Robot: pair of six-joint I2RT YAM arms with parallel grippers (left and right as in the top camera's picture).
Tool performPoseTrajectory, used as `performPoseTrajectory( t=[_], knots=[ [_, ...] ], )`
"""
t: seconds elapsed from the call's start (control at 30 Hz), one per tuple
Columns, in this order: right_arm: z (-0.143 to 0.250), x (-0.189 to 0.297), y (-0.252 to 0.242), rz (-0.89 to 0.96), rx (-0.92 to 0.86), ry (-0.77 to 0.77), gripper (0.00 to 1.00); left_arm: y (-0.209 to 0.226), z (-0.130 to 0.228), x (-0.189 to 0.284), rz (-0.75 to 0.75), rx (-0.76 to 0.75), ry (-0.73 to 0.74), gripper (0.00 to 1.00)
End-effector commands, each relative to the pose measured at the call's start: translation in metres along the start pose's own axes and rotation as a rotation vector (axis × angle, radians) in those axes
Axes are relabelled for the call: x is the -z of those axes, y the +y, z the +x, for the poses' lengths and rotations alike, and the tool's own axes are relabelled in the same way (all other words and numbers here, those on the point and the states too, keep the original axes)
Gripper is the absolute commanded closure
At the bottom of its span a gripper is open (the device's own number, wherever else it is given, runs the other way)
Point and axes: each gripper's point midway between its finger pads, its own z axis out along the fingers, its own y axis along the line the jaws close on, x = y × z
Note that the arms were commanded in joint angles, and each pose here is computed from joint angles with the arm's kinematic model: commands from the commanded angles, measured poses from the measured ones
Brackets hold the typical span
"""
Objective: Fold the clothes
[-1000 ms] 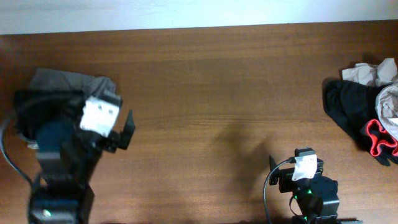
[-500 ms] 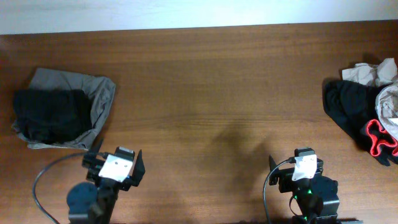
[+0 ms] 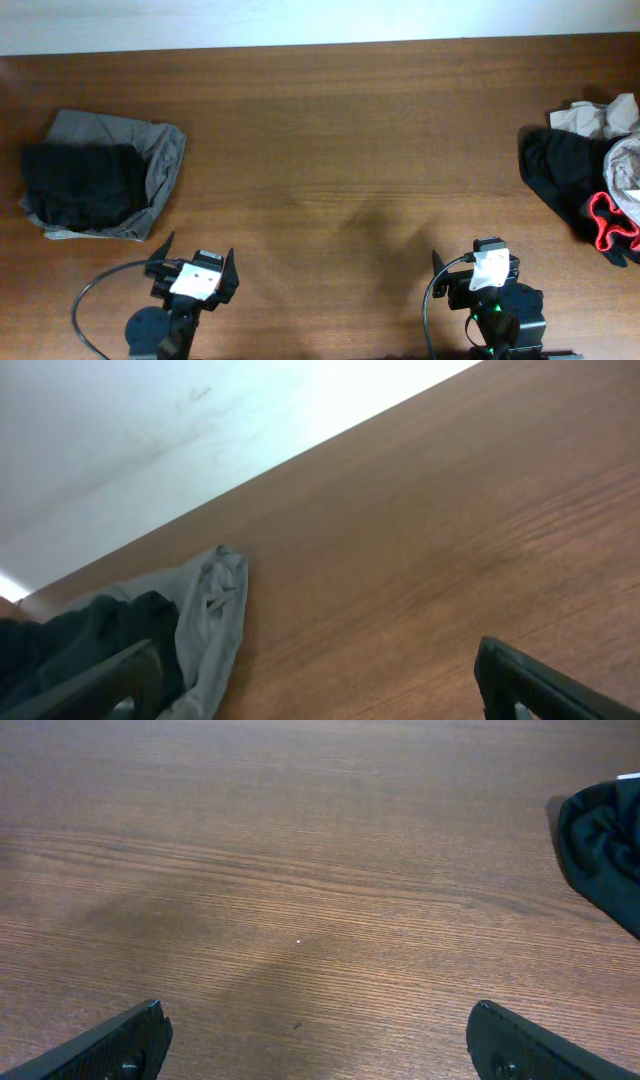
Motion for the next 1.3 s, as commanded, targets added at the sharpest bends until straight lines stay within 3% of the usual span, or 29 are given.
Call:
performPoseTrajectory(
  t=[0.0, 1.27],
  knots=[
    [0.0, -0.0004, -0.0004, 0.0, 0.004, -0.007, 0.01, -0.0058, 0.0075, -0.0064, 0.015, 0.017, -0.015, 0.01],
    [0.0, -0.0004, -0.0004, 0.0, 0.004, -0.007, 0.01, -0.0089, 0.0121, -0.0069, 0.028, 0.019, 0.001, 0.01]
  ],
)
